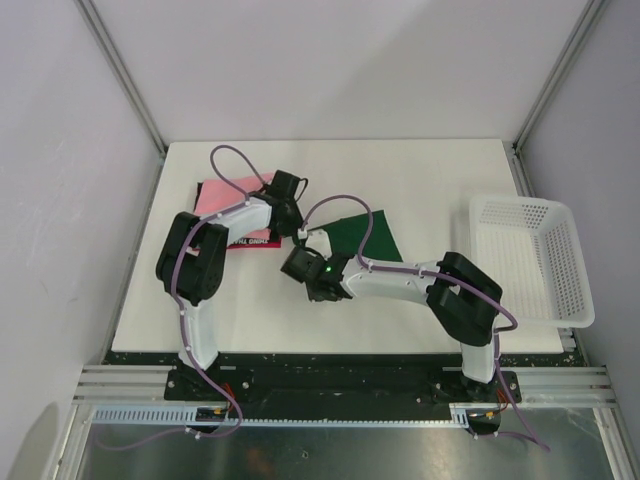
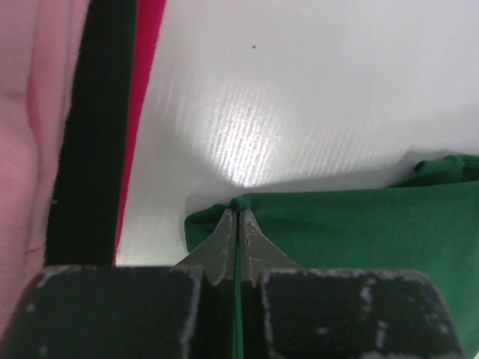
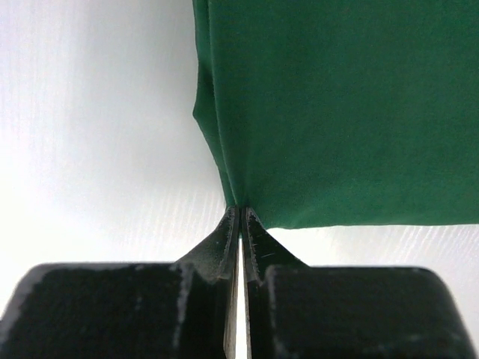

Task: Fold and stack the t-shirts
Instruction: Put the neatly folded tshirt into the corner of the board with both arms

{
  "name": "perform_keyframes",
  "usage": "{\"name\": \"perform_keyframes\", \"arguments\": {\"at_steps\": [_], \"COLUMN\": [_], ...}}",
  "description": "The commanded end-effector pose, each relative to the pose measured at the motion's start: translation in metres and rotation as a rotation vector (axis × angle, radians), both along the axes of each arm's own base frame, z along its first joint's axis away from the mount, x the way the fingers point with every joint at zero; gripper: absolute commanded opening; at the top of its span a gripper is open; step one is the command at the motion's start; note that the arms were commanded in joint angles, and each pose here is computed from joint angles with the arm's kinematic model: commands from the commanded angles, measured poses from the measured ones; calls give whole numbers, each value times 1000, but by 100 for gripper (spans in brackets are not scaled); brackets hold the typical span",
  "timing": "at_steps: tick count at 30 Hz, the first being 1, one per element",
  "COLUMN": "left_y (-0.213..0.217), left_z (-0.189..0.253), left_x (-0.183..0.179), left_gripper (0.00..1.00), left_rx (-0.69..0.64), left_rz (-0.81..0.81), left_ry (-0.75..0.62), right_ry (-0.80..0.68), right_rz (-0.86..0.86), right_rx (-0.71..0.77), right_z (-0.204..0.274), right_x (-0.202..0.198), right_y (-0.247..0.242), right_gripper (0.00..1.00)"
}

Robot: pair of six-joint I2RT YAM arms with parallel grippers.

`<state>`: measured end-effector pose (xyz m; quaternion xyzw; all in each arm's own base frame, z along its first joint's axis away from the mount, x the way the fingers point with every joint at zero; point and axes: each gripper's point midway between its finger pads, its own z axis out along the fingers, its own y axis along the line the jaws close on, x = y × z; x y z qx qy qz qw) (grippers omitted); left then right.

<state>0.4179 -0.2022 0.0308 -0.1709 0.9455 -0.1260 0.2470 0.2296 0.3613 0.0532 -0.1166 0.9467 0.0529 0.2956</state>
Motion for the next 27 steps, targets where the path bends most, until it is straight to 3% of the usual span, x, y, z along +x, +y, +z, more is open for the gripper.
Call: {"name": "perform_keyframes", "arguments": {"at_steps": [1,11,20,22,27], "left_y": [18,4,-14,-15,-15], "left_z": [14,11,24,31,67], "left_x": [9,15,-10,-13,-12], "left_gripper": [0,0,0,6,36], "left_rx": [23,-12,-112,-120,-147], "left_rz": [66,-7,-157,-174,-210], "left_ry": [-50,-41,-32,-43,-123], "right_ry": [31,196,252,259,167], "right_rz": [23,141,208,222,207], "right_rx": [82,224,372,392,405], "right_z": [18,-6,2,6,44], "right_x": [-11,-39,-46,-49,-31], "right_y": [18,58,90,94,80], "right_gripper": [4,5,13,19,44]}}
